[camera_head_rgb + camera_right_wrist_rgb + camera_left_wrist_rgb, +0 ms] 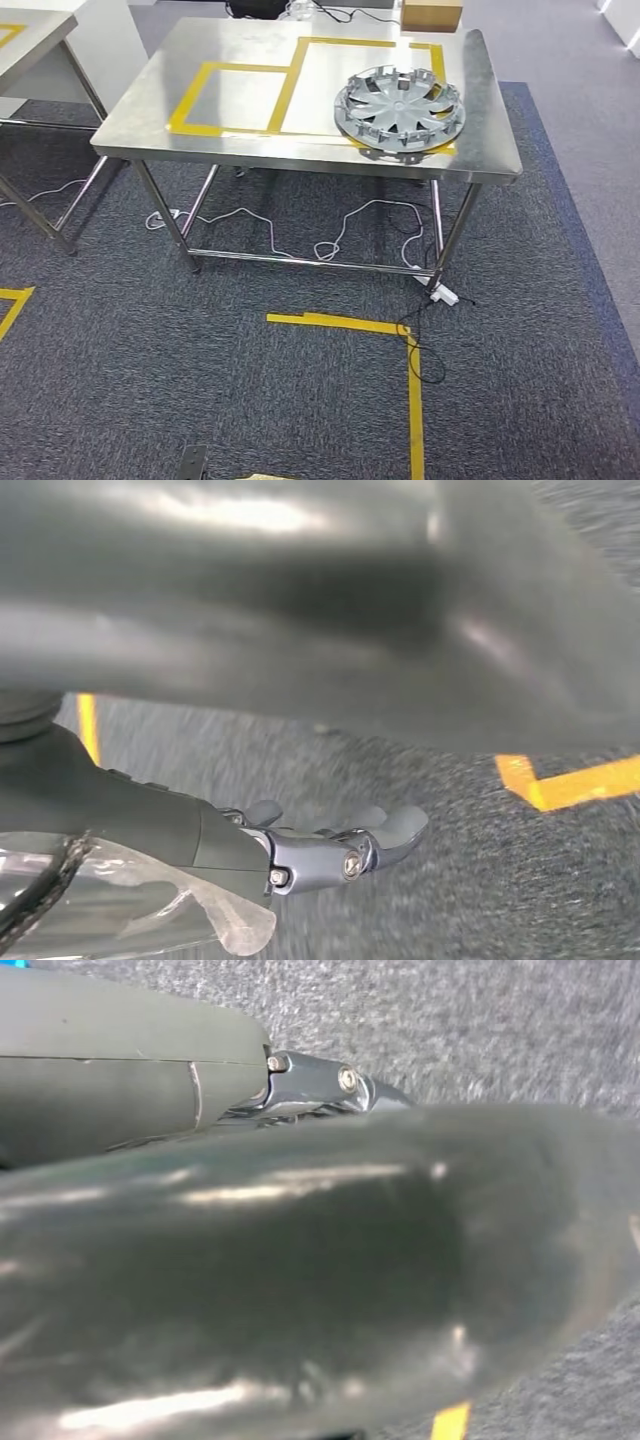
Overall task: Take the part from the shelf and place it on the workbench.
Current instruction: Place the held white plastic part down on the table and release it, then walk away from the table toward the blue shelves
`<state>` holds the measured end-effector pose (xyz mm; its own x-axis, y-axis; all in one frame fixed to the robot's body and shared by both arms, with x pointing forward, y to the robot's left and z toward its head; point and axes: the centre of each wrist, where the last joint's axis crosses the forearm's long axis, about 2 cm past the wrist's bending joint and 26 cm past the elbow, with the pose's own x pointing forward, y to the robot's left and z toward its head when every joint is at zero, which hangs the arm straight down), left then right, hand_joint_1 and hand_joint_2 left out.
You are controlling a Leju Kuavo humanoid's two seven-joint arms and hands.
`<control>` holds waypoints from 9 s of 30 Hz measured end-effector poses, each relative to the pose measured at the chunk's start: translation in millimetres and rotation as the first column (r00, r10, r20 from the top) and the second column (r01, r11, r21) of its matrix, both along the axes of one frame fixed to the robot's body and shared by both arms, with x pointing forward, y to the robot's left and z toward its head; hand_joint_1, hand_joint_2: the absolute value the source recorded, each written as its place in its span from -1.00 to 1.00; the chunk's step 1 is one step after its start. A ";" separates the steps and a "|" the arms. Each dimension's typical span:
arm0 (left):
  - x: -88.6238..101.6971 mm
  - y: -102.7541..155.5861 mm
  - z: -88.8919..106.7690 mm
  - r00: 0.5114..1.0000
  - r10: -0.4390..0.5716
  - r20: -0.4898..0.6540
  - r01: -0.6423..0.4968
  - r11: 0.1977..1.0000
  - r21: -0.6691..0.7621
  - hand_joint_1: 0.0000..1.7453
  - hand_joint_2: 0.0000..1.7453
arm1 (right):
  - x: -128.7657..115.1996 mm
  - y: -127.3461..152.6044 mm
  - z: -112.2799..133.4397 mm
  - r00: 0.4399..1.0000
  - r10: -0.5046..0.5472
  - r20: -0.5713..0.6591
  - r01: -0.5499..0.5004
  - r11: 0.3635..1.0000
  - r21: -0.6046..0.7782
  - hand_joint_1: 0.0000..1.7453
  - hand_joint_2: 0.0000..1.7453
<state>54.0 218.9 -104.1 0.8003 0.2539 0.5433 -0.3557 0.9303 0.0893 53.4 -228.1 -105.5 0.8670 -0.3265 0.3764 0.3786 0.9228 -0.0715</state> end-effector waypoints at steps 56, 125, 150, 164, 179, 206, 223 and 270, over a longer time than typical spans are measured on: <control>-6.9 3.7 -1.5 0.999 -0.036 -0.038 0.035 0.999 -0.017 -1.00 -1.00 | -7.4 24.0 2.0 0.706 0.704 -0.078 -0.706 0.708 0.002 -1.00 -1.00; 2.7 -19.4 4.1 0.992 0.094 -0.081 -0.092 0.996 0.021 -1.00 -1.00 | -18.3 10.1 -1.5 0.755 0.651 -0.072 -0.651 0.758 0.028 -1.00 -1.00; -3.4 21.6 -2.9 0.966 0.241 -0.097 -0.242 0.970 0.005 -1.00 -1.00 | -9.2 5.7 -1.3 0.583 0.809 -0.071 -0.810 0.585 0.021 -1.00 -1.00; 2.7 10.6 -0.6 0.985 0.149 -0.090 -0.146 0.989 0.039 -1.00 -1.00 | -9.1 2.6 -1.6 0.700 0.713 -0.041 -0.713 0.701 -0.005 -1.00 -1.00; 3.4 -10.3 2.6 0.981 0.169 -0.100 -0.167 0.986 0.030 -1.00 -1.00 | -10.8 -1.4 -2.0 0.718 0.696 -0.007 -0.694 0.715 -0.085 -1.00 -1.00; 4.4 6.2 0.3 0.984 0.144 -0.109 -0.141 0.989 0.039 -1.00 -1.00 | -9.3 -6.2 -2.3 0.669 0.739 -0.082 -0.743 0.662 -0.098 -1.00 -1.00; 4.6 7.8 0.5 0.975 0.158 -0.157 -0.148 0.986 0.073 -1.00 -1.00 | -4.6 -4.4 -1.4 0.605 0.791 -0.091 -0.794 0.592 -0.135 -1.00 -1.00; 2.5 0.3 1.1 0.982 0.163 -0.098 -0.156 0.985 0.077 -1.00 -1.00 | -10.2 -24.8 -4.0 0.778 0.611 -0.145 -0.626 0.775 -0.092 -1.00 -1.00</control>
<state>56.4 219.2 -103.0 0.8051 0.3480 0.4803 -0.4847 0.8527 0.1947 43.2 -252.9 -109.6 0.9000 0.3383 0.2750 -0.2869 0.9345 -0.2105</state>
